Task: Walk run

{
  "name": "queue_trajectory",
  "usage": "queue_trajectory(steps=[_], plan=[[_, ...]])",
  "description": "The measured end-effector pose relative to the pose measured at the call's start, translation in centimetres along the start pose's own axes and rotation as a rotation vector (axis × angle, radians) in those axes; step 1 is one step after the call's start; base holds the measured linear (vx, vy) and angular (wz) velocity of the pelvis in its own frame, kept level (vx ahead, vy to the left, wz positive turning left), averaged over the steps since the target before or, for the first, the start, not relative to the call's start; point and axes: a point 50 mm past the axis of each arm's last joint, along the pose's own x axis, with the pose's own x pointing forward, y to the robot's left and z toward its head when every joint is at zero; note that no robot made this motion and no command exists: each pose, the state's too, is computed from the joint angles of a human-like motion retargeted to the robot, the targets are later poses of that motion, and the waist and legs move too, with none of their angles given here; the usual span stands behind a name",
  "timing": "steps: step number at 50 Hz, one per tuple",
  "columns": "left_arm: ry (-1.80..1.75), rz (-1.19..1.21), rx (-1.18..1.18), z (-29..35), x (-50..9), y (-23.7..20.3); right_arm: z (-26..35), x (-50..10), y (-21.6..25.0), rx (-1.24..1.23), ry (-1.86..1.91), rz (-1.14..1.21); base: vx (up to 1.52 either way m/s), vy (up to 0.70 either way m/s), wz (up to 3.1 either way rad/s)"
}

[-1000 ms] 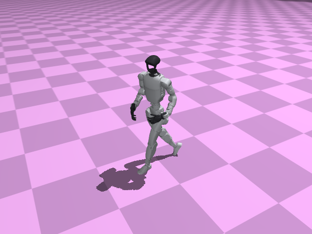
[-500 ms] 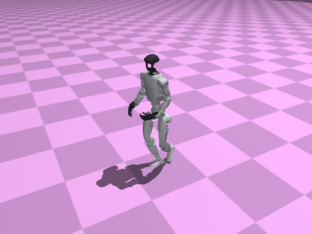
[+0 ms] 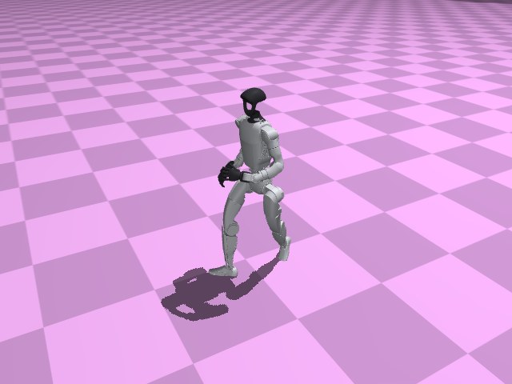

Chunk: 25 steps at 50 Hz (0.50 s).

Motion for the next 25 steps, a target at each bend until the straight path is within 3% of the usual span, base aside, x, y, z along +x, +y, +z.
queue_trajectory(steps=[3,8,12,15,20,25], plan=[[0.22,0.084,0.192,-2.1,-2.8,2.0,1.1,2.9,1.5,0.085,-0.065,0.037,1.55,-0.55,-0.08],[0.496,0.047,-0.03,-6.9,-7.6,-3.9,3.4,8.0,4.7,0.175,-0.14,0.18,2.09,-0.55,0.04],[0.526,0.083,-0.061,-6.7,-9.8,-4.8,6.1,10.0,6.0,0.07,-0.186,0.324,1.92,-0.41,-0.25],[0.519,0.117,-0.098,-6.1,-11.2,-5.7,7.6,10.1,5.9,0.005,-0.253,0.261,1.85,-0.46,-0.85],[0.393,0.15,-0.032,-5.7,-8.1,-3.4,6.1,9.0,5.0,-0.067,-0.215,0.096,1.77,-0.38,-0.08],[0.216,0.069,0.044,-4.7,-2.0,0.2,-0.5,5.1,5.4,0.007,0.1,0.026,1.96,-0.42,0.4]])
